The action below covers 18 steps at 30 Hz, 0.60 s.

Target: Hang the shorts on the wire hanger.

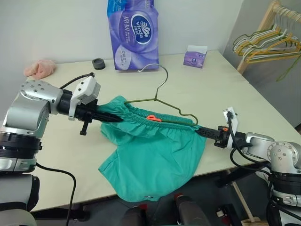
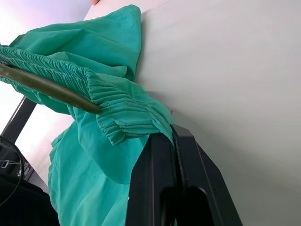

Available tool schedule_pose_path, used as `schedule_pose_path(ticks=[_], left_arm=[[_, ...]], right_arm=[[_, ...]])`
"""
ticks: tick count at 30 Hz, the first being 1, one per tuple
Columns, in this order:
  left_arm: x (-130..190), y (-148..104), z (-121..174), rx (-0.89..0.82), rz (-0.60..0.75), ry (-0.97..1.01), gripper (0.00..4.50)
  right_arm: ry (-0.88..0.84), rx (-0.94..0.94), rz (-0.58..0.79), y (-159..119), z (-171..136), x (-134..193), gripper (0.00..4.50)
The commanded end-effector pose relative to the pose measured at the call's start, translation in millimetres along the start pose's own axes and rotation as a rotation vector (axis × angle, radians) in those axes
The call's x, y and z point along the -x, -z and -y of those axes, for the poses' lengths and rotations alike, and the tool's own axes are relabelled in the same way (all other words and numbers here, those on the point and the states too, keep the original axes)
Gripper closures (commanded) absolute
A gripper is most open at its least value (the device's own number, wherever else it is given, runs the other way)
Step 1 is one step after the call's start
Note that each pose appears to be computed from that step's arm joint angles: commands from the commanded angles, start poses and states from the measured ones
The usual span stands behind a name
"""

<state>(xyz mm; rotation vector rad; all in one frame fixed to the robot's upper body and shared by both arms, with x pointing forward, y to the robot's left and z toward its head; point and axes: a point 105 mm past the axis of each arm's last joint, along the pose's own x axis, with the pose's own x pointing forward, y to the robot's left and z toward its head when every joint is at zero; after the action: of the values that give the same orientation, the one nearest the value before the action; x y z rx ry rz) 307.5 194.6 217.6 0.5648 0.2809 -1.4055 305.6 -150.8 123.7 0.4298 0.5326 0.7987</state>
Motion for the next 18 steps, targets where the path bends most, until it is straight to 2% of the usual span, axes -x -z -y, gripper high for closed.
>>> schedule_pose_path(ticks=[1, 12, 18], left_arm=[[21.0, -3.2, -8.5, -0.039, -0.036, -0.09, 4.5], [28.2, 24.2, -22.1, -0.113, -0.2, -0.17, 4.5], [23.2, 21.7, -28.7, -0.13, -0.179, -0.197, 4.5]], right_arm=[[0.094, 0.012, 0.041, -9.8, 15.4, 14.2, 4.5], [0.092, 0.027, 0.043, -11.6, 14.1, 20.8, 4.5], [0.023, 0.099, 0.024, -13.7, -6.8, 15.5, 4.5]])
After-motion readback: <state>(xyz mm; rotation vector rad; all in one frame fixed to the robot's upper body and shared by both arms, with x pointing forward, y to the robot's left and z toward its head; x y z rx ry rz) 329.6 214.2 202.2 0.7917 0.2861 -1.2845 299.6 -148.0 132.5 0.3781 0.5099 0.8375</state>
